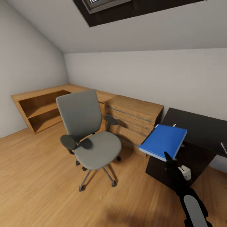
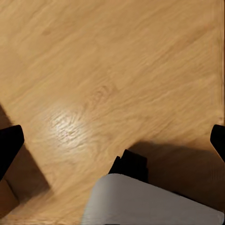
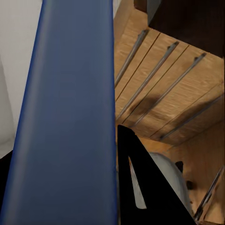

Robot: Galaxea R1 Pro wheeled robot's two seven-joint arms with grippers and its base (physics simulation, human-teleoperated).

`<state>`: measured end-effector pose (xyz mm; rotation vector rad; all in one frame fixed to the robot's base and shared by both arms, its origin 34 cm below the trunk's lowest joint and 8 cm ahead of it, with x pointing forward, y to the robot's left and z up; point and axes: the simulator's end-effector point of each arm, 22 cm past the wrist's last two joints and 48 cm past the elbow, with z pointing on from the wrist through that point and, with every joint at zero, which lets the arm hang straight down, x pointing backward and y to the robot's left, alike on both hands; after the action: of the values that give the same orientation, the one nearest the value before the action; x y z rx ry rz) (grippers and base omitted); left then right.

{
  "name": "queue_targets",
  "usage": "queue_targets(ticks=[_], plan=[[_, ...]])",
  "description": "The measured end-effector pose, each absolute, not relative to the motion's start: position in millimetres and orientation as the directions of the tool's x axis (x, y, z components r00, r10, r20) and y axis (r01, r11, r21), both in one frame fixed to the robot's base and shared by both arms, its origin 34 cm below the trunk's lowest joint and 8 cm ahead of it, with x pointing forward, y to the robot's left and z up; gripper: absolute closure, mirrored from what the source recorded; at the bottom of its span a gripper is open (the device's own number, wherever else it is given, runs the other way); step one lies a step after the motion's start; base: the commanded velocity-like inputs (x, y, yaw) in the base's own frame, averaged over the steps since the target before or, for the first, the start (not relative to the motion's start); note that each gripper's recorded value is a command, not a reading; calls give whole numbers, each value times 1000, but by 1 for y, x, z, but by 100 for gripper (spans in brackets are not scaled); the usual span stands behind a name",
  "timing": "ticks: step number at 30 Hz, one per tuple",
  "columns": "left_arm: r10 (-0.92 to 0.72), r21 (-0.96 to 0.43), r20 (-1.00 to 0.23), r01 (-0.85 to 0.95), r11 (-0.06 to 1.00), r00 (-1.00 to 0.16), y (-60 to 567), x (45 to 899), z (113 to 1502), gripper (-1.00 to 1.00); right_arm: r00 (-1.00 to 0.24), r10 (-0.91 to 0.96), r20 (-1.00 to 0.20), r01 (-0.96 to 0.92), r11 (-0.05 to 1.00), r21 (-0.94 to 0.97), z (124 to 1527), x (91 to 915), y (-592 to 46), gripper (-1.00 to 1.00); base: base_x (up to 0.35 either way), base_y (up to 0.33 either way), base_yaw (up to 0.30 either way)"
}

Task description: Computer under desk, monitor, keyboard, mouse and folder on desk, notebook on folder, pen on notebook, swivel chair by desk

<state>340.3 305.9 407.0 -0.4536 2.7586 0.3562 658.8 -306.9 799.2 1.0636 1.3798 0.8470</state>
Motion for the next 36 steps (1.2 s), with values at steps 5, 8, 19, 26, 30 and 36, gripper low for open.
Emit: queue_targets(ticks=[5, 8, 19, 26, 30, 36], plan=[[-261, 95, -306, -302, 949, -916, 282, 337, 402, -100, 61, 937, -344, 130, 334, 933, 808, 659, -314, 100, 0, 0, -271], [-259, 72, -291, -292, 954, -921, 276, 335, 404, -100, 68, 934, -350, 133, 339, 931, 814, 659, -319, 100, 0, 0, -274], [-252, 59, -393, -297, 953, -884, 276, 350, 429, -100, 78, 930, -359, 144, 346, 927, 833, 660, -327, 100, 0, 0, -281], [-231, 55, -414, -278, 959, -880, 271, 354, 431, -100, 102, 925, -365, 162, 346, 924, 831, 657, -342, 100, 0, 0, -297], [-230, 48, -468, -285, 957, -853, 273, 365, 436, -100, 131, 921, -368, 184, 342, 922, 829, 653, -359, 100, 0, 0, -299], [-201, 39, -517, -257, 966, -832, 266, 376, 442, -100, 138, 915, -379, 200, 349, 916, 828, 651, -368, 100, 75, -13, -300]])
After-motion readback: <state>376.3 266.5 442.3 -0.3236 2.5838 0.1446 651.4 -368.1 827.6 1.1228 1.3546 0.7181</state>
